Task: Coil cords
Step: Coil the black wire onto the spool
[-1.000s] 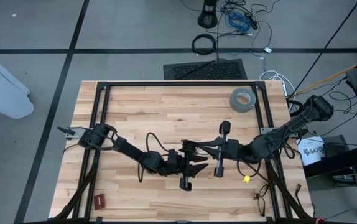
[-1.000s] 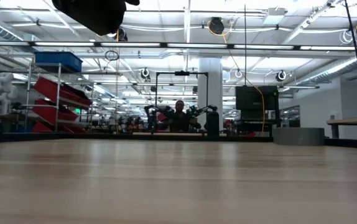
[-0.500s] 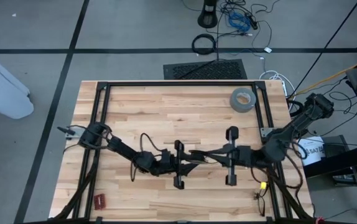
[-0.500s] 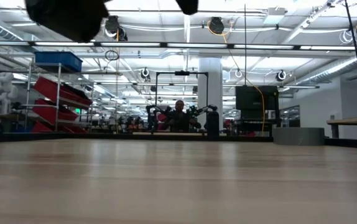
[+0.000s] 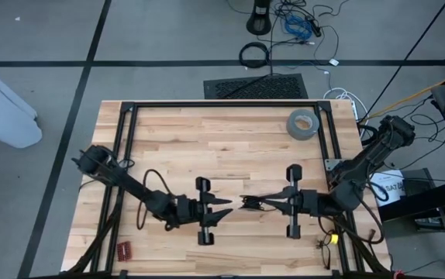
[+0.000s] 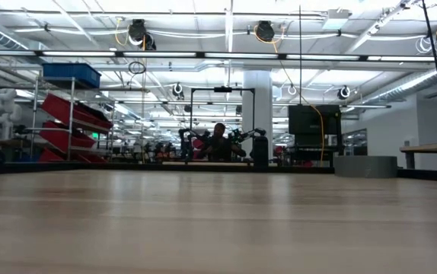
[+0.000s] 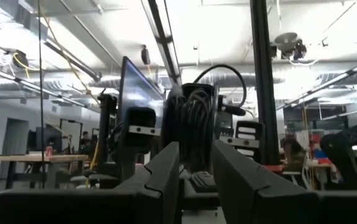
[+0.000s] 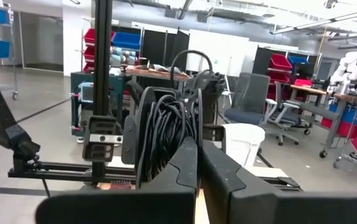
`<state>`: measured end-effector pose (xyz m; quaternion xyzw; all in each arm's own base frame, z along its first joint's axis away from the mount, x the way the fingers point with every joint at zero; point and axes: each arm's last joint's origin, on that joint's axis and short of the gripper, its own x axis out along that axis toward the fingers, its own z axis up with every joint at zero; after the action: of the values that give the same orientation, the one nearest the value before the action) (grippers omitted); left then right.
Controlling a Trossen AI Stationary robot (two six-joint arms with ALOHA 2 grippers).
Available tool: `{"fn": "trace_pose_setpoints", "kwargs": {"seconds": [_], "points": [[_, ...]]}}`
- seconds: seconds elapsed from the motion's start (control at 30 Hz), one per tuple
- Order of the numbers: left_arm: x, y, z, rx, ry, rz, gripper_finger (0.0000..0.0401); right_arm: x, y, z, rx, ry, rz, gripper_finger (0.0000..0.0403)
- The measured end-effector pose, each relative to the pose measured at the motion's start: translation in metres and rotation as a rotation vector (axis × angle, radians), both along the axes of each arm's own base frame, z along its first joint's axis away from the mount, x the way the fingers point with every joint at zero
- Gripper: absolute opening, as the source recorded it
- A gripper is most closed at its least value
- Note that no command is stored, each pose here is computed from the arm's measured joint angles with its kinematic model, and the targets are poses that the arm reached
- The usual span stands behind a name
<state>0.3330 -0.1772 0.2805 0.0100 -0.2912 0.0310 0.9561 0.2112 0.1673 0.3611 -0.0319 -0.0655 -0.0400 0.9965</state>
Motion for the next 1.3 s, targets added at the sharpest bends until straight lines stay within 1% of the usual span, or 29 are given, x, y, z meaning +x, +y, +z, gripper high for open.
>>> {"fn": "trace_pose_setpoints", "kwargs": {"seconds": [0.3,0.47,0.6,0.97,1.07,1.13,1.2,1.3], "points": [[-0.001,0.0,0.003,0.037,0.025,0.009,0.0102,0.002,0.002,-0.004,-0.013,0.021,0.02,0.0],[0.004,-0.004,0.002,0.085,0.068,-0.027,0.0133,0.004,0.0,-0.005,-0.015,0.026,0.026,0.0],[0.006,-0.004,0.004,0.076,0.081,-0.004,0.0153,0.006,-0.002,-0.006,-0.007,0.035,0.016,0.0],[0.011,0.003,0.003,0.083,0.101,0.023,0.0155,0.014,-0.01,-0.011,0.018,0.068,0.008,0.0],[0.011,0.003,0.003,0.081,0.101,0.026,0.0142,0.015,-0.011,-0.012,0.022,0.073,0.004,0.0],[0.011,0.003,0.003,0.077,0.103,0.033,0.0123,0.015,-0.011,-0.012,0.022,0.073,0.004,0.0],[0.011,0.003,0.003,0.075,0.104,0.036,0.0097,0.015,-0.011,-0.012,0.021,0.074,0.004,0.0],[0.011,0.003,0.003,0.073,0.104,0.034,0.0046,0.015,-0.011,-0.012,0.018,0.079,0.001,0.0]]}}
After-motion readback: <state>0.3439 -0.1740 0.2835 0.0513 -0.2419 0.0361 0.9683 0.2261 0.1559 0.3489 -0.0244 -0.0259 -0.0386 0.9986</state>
